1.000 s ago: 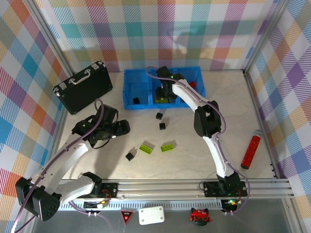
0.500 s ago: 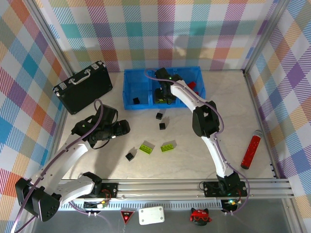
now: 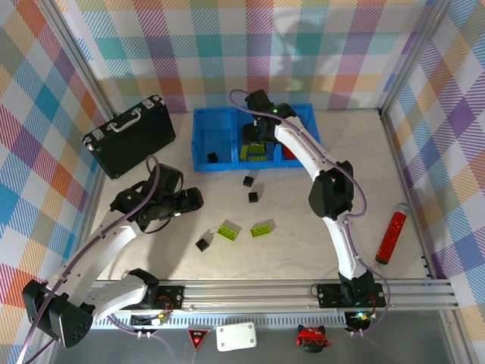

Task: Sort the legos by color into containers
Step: Place the lego in the container, then pick up the lego from the middle-left of the table.

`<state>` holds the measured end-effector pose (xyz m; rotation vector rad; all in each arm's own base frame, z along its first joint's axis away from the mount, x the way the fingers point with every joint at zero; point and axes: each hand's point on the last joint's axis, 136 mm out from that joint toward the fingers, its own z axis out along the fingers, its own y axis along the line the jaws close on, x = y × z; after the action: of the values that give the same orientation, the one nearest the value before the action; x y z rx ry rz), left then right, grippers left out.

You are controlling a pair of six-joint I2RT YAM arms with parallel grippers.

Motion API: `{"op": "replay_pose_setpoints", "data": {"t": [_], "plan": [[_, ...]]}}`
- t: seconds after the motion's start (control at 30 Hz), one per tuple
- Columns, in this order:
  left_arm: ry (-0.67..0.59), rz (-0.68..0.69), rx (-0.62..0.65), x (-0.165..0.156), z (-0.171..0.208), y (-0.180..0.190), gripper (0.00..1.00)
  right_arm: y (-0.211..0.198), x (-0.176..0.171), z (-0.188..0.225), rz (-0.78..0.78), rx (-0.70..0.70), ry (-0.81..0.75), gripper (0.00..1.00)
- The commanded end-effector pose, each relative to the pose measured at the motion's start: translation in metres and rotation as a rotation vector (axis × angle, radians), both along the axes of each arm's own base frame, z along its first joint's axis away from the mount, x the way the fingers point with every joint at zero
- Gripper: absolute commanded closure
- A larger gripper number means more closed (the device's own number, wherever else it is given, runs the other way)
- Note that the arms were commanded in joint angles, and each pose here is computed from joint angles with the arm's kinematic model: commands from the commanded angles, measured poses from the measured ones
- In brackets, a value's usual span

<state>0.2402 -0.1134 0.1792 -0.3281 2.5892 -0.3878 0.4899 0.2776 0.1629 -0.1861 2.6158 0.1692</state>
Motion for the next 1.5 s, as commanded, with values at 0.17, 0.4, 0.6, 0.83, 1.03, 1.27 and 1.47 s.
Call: {"op": "replay_pose_setpoints", "data": {"t": [0.17,0.4,0.6,0.83,1.03,1.27,1.47], "plan": [[0.019,0.002,-0.044,-0.006,-0.003,-0.003,0.18,0.000,-0.047,0.022,0.040,0.014,0.032,0.23],[0.072,-0.020,-0.046,-0.002,-0.023,-0.012,0.18,-0.010,-0.103,0.029,0.048,0.075,0.066,0.24],[0.114,-0.081,0.007,-0.003,-0.039,-0.028,0.18,-0.039,-0.147,0.023,0.015,0.087,0.096,0.25],[0.148,-0.185,0.111,-0.009,-0.054,-0.050,0.19,-0.062,-0.183,0.011,-0.001,0.094,0.129,0.26],[0.174,-0.237,0.224,-0.016,-0.062,-0.053,0.19,-0.068,-0.197,0.004,-0.007,0.110,0.146,0.26],[0.206,-0.241,0.274,-0.028,-0.068,-0.047,0.20,-0.068,-0.202,0.001,-0.003,0.120,0.155,0.27],[0.247,-0.190,0.304,-0.042,-0.077,-0.030,0.21,-0.063,-0.201,0.000,0.005,0.141,0.160,0.27]]}}
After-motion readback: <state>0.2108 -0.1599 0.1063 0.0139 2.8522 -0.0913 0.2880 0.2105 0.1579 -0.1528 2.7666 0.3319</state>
